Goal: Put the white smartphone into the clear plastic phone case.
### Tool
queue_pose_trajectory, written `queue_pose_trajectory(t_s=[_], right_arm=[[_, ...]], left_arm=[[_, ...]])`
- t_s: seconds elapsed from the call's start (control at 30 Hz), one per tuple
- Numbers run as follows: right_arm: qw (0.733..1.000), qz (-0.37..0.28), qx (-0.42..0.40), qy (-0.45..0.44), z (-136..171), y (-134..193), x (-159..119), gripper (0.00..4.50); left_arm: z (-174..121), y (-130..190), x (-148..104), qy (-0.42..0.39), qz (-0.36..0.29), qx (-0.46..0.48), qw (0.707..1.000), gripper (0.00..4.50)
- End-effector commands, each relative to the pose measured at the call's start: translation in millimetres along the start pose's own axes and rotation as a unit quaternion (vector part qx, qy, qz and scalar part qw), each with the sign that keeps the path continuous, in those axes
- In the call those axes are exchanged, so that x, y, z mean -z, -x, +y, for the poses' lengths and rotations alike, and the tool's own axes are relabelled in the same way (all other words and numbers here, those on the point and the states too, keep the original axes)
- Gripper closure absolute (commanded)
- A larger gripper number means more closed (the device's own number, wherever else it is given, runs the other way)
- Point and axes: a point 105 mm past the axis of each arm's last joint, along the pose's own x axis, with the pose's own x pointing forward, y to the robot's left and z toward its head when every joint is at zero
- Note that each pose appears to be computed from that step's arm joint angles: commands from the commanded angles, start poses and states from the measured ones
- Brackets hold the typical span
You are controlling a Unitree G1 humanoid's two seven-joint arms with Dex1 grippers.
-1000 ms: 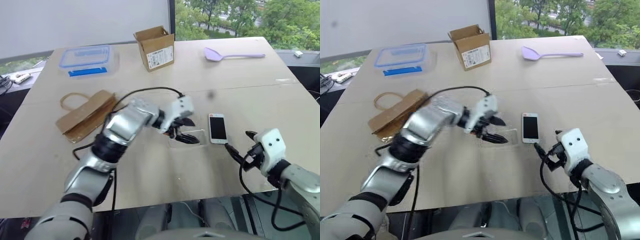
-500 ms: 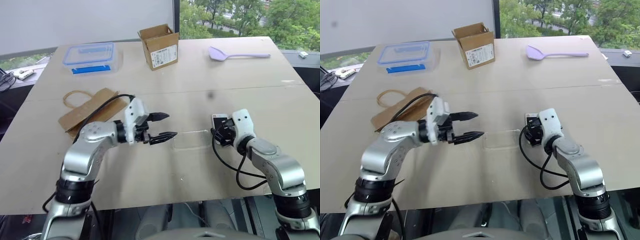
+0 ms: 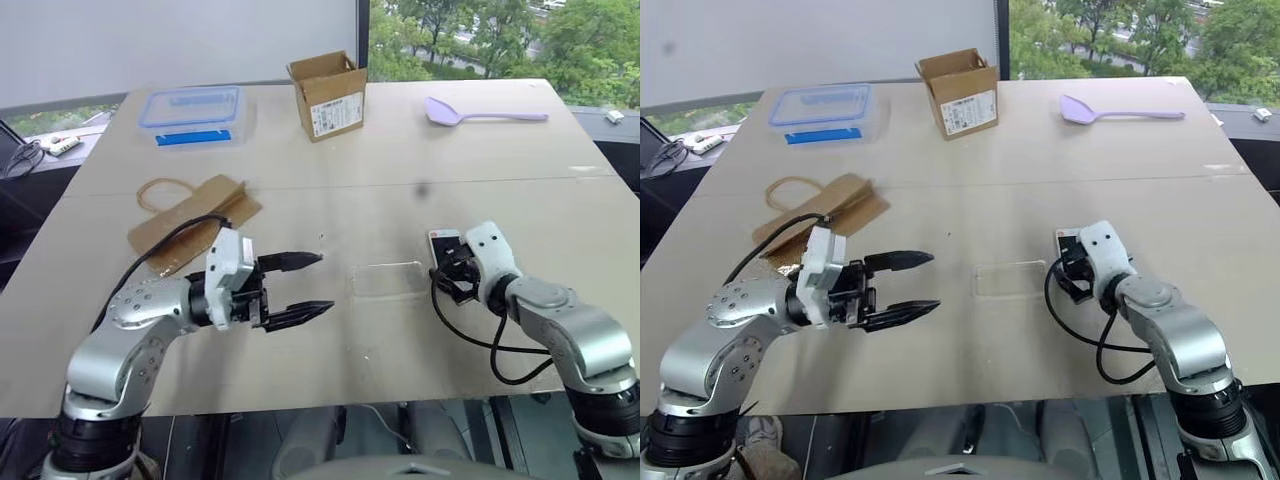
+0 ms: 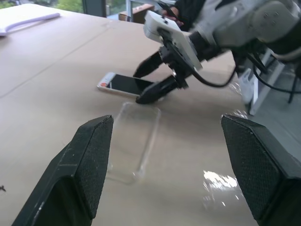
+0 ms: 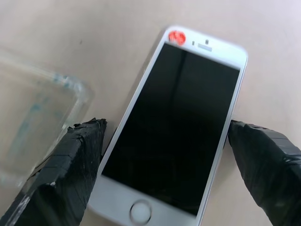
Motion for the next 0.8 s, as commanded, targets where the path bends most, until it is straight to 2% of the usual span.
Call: queue_pose_trajectory(t_s=[0.03, 0.13, 0.3, 0.43, 0.5, 0.57, 0.7, 0.8], right_arm=[[0.996, 0.086, 0.009, -0.033, -15, 4, 40, 0.57], [0.995, 0.091, 0.003, -0.035, -17, 4, 44, 1.54], [0.998, 0.067, 0.005, -0.015, -27, 4, 41, 1.57], [0.998, -0.058, -0.011, 0.016, -40, 15, -5, 1.57], [0.986, -0.139, -0.055, 0.071, -38, 29, -39, 1.57], [0.973, -0.170, -0.108, 0.112, -33, 40, -57, 1.57], [0.944, -0.139, -0.207, 0.215, -18, 44, -63, 1.57], [0.903, -0.080, -0.261, 0.331, -11, 36, -54, 1.57]], left_arm=[[5, 8, -4, -0.014, -0.004, 0.001, 1.000, 0.73], [6, 7, -2, -0.016, -0.006, 0.001, 1.000, 0.73], [9, 5, 3, 0.009, -0.002, -0.009, 1.000, 0.73], [10, 7, 7, 0.016, 0.000, -0.022, 1.000, 0.73], [13, 7, 11, -0.005, 0.006, -0.039, 0.999, 0.73], [12, 5, 15, -0.007, 0.012, -0.042, 0.999, 0.73], [12, 4, 19, -0.014, 0.005, -0.043, 0.999, 0.73], [17, 7, 21, -0.023, 0.000, -0.052, 0.998, 0.73]])
